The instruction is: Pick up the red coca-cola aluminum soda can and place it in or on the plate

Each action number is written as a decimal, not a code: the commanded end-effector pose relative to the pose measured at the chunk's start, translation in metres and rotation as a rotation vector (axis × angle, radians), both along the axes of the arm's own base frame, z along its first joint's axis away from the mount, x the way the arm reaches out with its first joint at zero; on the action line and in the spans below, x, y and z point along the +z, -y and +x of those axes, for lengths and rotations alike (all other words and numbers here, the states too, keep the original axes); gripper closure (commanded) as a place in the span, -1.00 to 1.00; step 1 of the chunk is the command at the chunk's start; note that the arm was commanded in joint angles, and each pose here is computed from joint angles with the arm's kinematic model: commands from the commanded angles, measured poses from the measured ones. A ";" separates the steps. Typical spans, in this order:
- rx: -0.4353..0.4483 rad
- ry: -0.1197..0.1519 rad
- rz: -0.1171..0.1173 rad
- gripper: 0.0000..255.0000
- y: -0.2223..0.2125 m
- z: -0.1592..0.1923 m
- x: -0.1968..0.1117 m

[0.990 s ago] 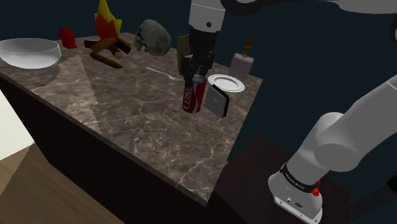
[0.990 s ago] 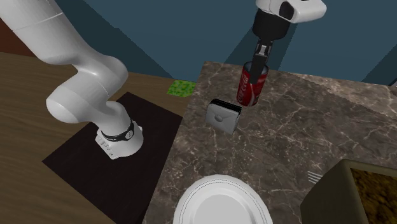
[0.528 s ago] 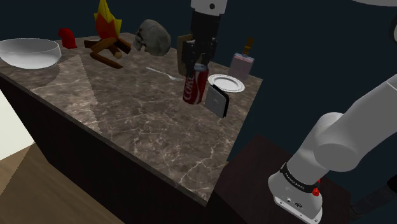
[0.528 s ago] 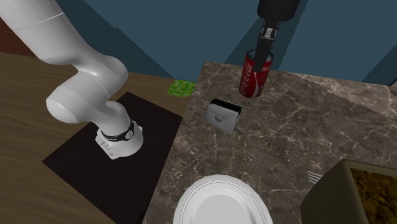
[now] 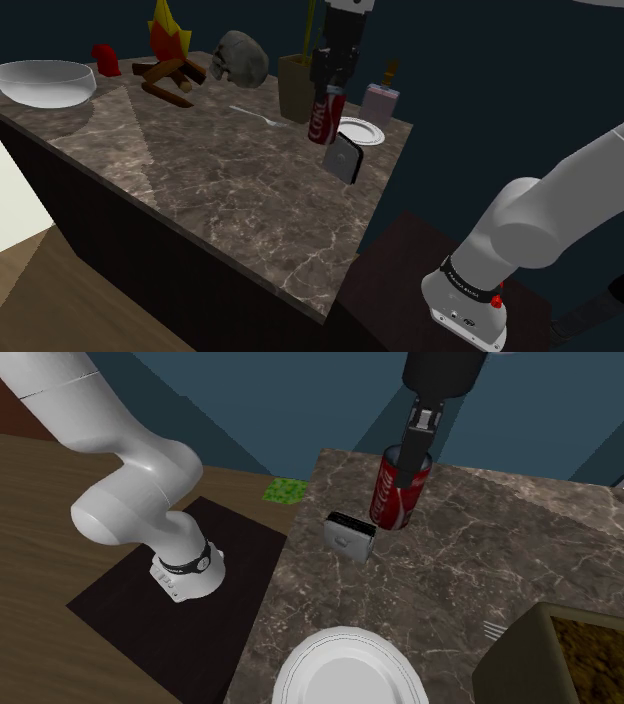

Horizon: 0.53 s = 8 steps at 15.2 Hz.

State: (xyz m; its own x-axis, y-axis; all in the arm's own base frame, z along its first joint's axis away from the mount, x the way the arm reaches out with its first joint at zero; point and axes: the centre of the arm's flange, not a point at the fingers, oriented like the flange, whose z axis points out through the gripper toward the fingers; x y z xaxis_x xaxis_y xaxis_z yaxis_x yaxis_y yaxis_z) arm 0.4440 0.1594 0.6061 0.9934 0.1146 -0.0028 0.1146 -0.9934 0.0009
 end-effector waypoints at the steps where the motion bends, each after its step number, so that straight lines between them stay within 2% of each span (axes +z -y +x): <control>1: 0.002 0.001 0.000 1.00 0.025 0.004 0.005; 8: 0.002 0.001 0.000 1.00 0.115 0.024 0.016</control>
State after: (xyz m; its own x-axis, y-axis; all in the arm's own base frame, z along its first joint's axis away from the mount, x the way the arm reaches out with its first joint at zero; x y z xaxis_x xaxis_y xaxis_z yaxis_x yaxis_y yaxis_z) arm 0.4634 0.0568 0.6180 0.9933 0.1152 -0.0028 0.1152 -0.9933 0.0004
